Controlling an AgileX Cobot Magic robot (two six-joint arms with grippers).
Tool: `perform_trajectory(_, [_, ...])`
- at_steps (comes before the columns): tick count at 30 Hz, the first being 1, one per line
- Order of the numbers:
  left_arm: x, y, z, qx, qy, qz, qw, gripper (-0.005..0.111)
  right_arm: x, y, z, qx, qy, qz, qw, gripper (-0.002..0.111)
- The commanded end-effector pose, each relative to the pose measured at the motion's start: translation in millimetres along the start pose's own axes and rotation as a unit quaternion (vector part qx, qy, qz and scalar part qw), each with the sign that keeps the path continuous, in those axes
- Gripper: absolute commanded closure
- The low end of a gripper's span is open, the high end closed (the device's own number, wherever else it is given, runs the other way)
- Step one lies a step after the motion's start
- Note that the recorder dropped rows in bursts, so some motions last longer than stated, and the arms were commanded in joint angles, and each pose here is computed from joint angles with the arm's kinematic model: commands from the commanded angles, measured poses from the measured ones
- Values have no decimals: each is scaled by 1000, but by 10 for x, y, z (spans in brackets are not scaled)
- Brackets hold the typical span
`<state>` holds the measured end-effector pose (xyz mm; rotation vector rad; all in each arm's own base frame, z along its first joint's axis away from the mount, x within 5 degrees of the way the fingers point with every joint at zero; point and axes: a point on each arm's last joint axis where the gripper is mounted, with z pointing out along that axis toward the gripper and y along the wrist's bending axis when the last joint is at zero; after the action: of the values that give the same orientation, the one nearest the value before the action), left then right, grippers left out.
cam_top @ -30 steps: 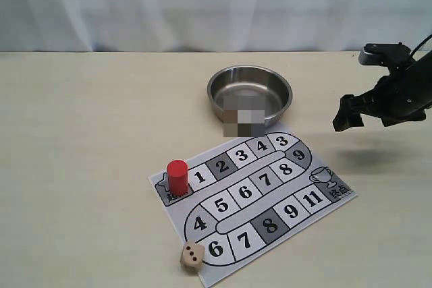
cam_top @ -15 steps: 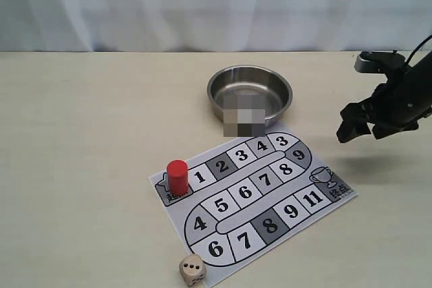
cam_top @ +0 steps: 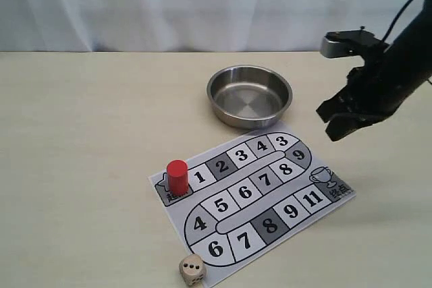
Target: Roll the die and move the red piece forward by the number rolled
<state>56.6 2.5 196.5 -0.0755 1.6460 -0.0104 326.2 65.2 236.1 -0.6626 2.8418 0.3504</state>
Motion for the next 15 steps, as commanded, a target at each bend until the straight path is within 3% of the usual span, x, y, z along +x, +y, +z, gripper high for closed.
perform_trajectory(1, [-36,-7,-6,5,-10,-2,1000,107,-1,470,-17,-13,3,-59,998,104])
perform_trajectory(15, [-36,-7,-6,5,-10,-2,1000,107,340,1438,457,-38,23,-193,980,104])
